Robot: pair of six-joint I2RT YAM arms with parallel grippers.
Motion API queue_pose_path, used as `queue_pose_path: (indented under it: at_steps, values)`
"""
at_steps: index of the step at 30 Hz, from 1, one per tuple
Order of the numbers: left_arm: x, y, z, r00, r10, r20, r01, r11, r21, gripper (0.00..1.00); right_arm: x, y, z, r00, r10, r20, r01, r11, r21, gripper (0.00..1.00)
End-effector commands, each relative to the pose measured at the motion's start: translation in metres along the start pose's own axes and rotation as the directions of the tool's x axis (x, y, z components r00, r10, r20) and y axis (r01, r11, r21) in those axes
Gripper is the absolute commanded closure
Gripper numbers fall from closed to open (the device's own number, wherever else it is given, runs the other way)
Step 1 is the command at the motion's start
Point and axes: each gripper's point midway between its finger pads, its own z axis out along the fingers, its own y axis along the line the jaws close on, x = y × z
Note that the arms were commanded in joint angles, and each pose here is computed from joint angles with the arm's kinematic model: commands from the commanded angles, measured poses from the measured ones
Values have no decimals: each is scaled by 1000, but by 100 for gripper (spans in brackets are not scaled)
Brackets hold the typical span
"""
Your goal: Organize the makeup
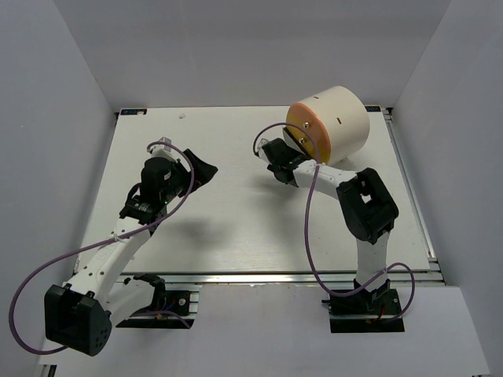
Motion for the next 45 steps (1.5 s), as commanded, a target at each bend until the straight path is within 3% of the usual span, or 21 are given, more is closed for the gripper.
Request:
queue_pose_path:
  at_steps: [1, 13, 16, 19, 20, 23, 26, 31, 37, 41, 45]
  values:
    - [-2, 3, -5, 1000, 4, 23, -4, 1000, -7, 2, 4, -17, 5, 999, 39, -22, -38, 998, 48, 40]
    - [-6, -3, -3, 1000, -2, 31, 2, 1000, 13, 2, 10, -25, 2, 996, 81, -31, -80, 996, 32, 26]
    - [-7, -4, -5, 999, 3, 34, -4, 1000, 18, 2, 2, -20, -12, 994, 109, 6, -108, 992, -67, 21]
    - [-9, -9, -7, 999, 10, 42, -11, 999, 41, 2, -25, -15, -42, 977, 164, 136, -128, 962, -241, 13]
    - [-10, -10, -7, 999, 10, 46, -12, 999, 45, 2, -37, -10, -64, 959, 186, 214, -106, 936, -337, 11]
    - [-16, -17, -12, 997, 11, 73, -16, 997, 73, 2, -53, -14, -107, 905, 239, 353, -68, 898, -434, 11]
    - [-23, -25, -17, 995, 19, 100, -29, 994, 106, 2, -60, -13, -143, 857, 293, 425, -37, 856, -516, 11]
    - [-25, -35, -23, 993, 49, 107, -64, 987, 147, 2, -52, -21, -181, 804, 426, 414, -94, 779, -619, 11]
    - [-26, -36, -29, 991, 75, 111, -91, 985, 149, 2, -27, -41, -193, 740, 571, 355, -200, 692, -694, 11]
    - [-27, -40, -35, 989, 79, 122, -99, 981, 165, 2, -2, -65, -190, 678, 659, 326, -308, 658, -687, 11]
    - [-35, -47, -44, 980, 98, 174, -132, 972, 197, 2, 14, -64, -204, 643, 686, 341, -330, 649, -685, 11]
